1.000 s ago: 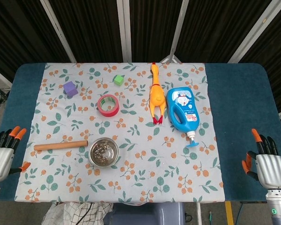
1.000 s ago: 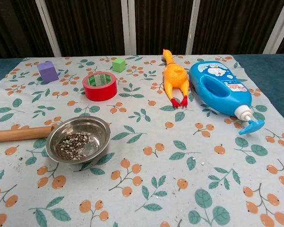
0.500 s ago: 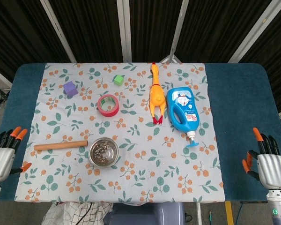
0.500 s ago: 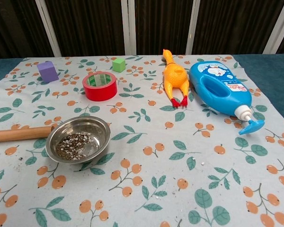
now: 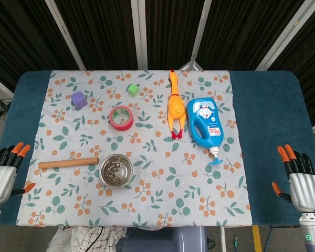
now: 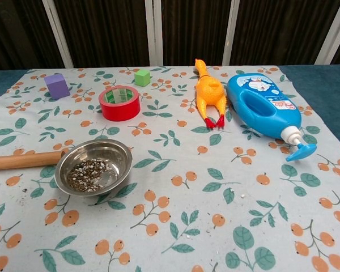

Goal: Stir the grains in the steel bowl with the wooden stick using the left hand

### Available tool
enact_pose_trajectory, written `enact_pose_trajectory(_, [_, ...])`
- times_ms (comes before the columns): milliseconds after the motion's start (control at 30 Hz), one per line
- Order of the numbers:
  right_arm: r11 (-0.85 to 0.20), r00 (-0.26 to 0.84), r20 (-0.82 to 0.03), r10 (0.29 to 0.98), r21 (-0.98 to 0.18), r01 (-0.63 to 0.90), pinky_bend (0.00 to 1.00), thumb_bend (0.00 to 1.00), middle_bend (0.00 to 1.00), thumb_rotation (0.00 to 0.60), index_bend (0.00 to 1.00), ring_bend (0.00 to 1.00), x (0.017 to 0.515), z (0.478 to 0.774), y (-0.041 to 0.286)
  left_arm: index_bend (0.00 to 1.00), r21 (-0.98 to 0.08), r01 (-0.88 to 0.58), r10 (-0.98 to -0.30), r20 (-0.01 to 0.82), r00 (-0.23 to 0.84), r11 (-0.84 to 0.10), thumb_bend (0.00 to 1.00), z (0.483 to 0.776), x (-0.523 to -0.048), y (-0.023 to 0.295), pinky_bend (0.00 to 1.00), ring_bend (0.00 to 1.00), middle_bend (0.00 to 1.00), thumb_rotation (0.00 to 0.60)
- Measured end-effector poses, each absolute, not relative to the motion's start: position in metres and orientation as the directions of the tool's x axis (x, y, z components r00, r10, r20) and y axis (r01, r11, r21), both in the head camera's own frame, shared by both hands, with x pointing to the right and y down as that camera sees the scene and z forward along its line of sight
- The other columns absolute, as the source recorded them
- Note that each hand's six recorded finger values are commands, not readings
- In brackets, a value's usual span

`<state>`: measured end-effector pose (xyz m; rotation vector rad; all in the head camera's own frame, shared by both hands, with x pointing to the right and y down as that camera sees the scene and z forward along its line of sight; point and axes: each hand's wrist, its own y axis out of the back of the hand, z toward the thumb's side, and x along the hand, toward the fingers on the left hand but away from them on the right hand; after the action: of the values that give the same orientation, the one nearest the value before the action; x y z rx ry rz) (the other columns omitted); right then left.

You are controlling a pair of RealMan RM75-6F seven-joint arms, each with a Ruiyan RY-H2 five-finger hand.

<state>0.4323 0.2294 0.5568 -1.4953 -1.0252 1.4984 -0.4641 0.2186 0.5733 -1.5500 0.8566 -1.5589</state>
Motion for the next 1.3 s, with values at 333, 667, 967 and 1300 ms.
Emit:
enact_pose_trajectory(333, [-0.378,-0.004,-0.378,0.926,-0.926,0.021,0.00,0.32,0.00,0.600,0.00,0.00,0.431,0.556,0.230,0.00,-0.872,0.061,-0.873,0.488,0.028,-0.485,0.01,0.573,-0.464,0.219,0.00,0.00,0.00,0.600])
enact_pose_trajectory(667, [-0.383,0.009,-0.382,0.924,-0.924,0.028,0.00,0.32,0.00,0.600,0.00,0.00,0.427,0.557,0.230,0.09,-0.856,0.041,-0.857,0.516,0.007,-0.515,0.09,0.579,-0.466,0.217,0.00,0.00,0.01,0.600])
enact_pose_trajectory(967, [-0.410,0.030,-0.409,0.912,-0.911,0.046,0.00,0.32,0.00,0.600,0.00,0.00,0.422,0.565,0.228,0.31,-0.821,0.057,-0.822,0.569,-0.006,-0.568,0.24,0.606,-0.449,0.194,0.09,0.04,0.23,0.600])
enact_pose_trajectory(1300, [-0.423,0.023,-0.423,0.906,-0.903,0.068,0.00,0.32,0.00,0.600,0.00,0.00,0.425,0.564,0.229,0.36,-0.775,0.123,-0.782,0.624,-0.003,-0.619,0.26,0.661,-0.398,0.165,0.13,0.10,0.38,0.600])
